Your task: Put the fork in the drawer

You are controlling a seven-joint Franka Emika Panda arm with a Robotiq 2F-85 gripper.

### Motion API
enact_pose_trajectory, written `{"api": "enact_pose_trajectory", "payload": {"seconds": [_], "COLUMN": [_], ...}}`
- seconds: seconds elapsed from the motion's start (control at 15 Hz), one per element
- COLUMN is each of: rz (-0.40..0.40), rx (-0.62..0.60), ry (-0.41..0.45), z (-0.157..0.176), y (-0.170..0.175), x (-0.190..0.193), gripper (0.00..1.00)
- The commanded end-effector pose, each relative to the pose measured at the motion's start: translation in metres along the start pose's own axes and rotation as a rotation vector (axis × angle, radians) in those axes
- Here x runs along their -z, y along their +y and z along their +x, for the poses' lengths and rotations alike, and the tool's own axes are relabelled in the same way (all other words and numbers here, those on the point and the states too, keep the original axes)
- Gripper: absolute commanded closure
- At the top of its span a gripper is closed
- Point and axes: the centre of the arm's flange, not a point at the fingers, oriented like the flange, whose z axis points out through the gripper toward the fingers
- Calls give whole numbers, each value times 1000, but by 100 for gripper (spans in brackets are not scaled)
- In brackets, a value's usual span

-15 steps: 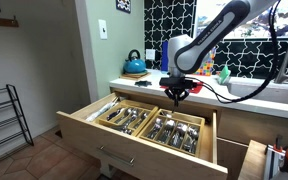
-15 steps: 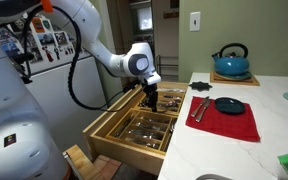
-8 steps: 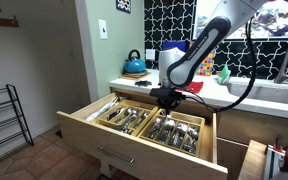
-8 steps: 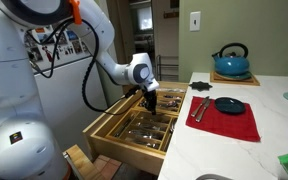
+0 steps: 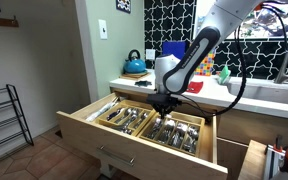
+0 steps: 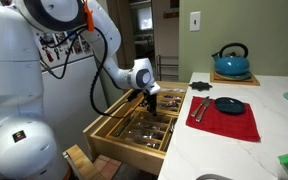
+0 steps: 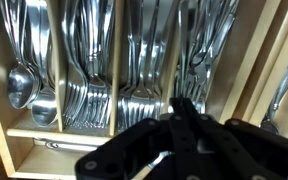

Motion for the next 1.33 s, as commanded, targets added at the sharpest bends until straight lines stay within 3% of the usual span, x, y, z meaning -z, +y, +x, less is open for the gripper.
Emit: {"api": "enact_pose_trajectory", "payload": {"seconds": [0.0, 0.6, 1.27], "rz": [0, -22, -6], "rx": [1, -76, -83], "ry": [0, -9, -25], "z": [0, -19, -31], "y": [0, -24, -35], "x": [0, -32, -57], "gripper": [99, 99, 99]}}
